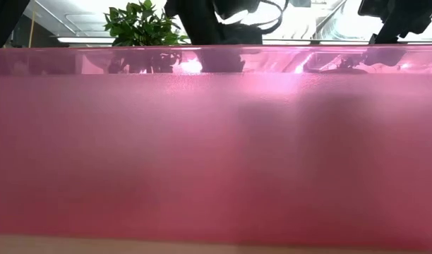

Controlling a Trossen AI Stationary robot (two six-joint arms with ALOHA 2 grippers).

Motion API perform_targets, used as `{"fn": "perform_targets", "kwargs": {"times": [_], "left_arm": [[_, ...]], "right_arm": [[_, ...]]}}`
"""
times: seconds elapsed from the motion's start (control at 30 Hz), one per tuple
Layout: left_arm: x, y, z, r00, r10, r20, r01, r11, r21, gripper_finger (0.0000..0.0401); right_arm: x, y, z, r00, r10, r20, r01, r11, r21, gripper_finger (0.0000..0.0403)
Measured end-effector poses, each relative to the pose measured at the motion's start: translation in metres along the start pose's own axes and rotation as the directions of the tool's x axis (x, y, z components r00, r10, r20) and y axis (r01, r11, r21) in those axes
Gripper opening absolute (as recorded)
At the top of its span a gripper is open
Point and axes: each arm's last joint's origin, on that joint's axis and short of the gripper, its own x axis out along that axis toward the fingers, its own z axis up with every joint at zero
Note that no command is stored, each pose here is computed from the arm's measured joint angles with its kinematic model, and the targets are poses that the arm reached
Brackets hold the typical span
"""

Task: Pick and place pill bottles into a basket
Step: Put the orange pill bottle into the red bin

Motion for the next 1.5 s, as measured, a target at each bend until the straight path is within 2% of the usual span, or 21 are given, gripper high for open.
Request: {"fn": "perform_targets", "kwargs": {"times": [0.27, 0.53, 1.0, 1.17, 1.3, 1.37, 1.5], "left_arm": [[0.003, 0.024, -0.002, 1.000, -0.012, -0.006, 0.012, 0.999, -0.033, 0.0298], [0.004, 0.036, -0.004, 0.999, -0.035, -0.006, 0.035, 0.998, -0.043, 0.0298], [0.005, 0.037, -0.005, 0.997, -0.078, -0.007, 0.077, 0.997, -0.018, 0.0298], [0.017, 0.038, -0.007, 0.996, -0.081, -0.026, 0.081, 0.996, -0.023, 0.0298], [0.023, 0.038, -0.008, 0.998, -0.063, -0.031, 0.062, 0.998, -0.023, 0.0298], [0.023, 0.039, -0.004, 0.999, -0.048, 0.006, 0.048, 0.999, -0.023, 0.0299], [0.025, 0.041, -0.009, 0.998, -0.049, -0.038, 0.048, 0.999, -0.025, 0.0299]], "right_arm": [[0.000, 0.000, 0.000, 1.000, -0.002, 0.000, 0.002, 1.000, -0.004, 0.0232], [0.000, 0.000, 0.000, 1.000, -0.002, 0.000, 0.002, 1.000, -0.019, 0.0232], [0.000, 0.000, 0.000, 1.000, -0.006, 0.002, 0.006, 1.000, -0.025, 0.0232], [0.000, 0.000, 0.000, 1.000, -0.006, 0.002, 0.006, 1.000, -0.026, 0.0232], [0.000, 0.000, 0.000, 1.000, -0.007, 0.000, 0.007, 1.000, -0.021, 0.0232], [0.000, 0.000, 0.000, 1.000, -0.007, -0.002, 0.007, 1.000, -0.020, 0.0232], [0.000, 0.000, 0.000, 1.000, -0.006, -0.002, 0.006, 1.000, -0.018, 0.0232]]}}
